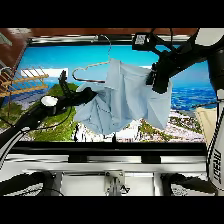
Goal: Fold the shirts.
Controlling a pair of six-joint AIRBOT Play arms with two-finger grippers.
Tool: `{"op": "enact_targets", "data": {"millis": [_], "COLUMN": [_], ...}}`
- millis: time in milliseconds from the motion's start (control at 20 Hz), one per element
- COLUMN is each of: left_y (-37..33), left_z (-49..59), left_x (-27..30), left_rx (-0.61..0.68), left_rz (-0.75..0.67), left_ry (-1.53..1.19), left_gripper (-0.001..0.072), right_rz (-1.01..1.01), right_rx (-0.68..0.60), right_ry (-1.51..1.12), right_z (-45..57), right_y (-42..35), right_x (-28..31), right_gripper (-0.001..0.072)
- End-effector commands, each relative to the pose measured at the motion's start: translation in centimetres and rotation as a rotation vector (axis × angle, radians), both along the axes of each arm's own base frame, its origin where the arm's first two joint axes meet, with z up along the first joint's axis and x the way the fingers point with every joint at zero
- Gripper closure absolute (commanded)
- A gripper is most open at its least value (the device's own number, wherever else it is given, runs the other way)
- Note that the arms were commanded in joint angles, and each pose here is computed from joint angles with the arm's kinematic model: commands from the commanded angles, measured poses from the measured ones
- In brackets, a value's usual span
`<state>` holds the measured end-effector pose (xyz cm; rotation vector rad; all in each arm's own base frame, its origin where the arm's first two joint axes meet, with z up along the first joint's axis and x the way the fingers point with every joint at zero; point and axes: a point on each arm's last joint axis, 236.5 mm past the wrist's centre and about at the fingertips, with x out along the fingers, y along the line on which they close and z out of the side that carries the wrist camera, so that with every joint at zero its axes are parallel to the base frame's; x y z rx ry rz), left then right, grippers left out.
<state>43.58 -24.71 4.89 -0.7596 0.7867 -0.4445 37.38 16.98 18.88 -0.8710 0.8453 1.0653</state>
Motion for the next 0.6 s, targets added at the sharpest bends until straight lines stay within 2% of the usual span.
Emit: {"op": "enact_targets", "data": {"millis": [0,200,550], "left_y": [3.7,9.4,12.7], "left_z": [2.1,5.1,10.3], "left_x": [0.8,2.5,4.4], "left_rx": [0.027,0.01,-0.007], "left_rz": [0.001,0.104,0.139], "left_ry": [-0.05,-0.1,-0.189], "left_gripper": [0.0656,0.0656,0.0656], "right_rz": [-0.018,-0.016,-0.012], "right_rx": [-0.003,0.041,0.068], "right_ry": [-0.009,-0.02,-0.033], "right_z": [0.0,0.5,0.9], "right_y": [-0.2,0.7,1.3], "right_x": [0.3,0.6,0.8], "right_gripper": [0.0655,0.0655,0.0655]}}
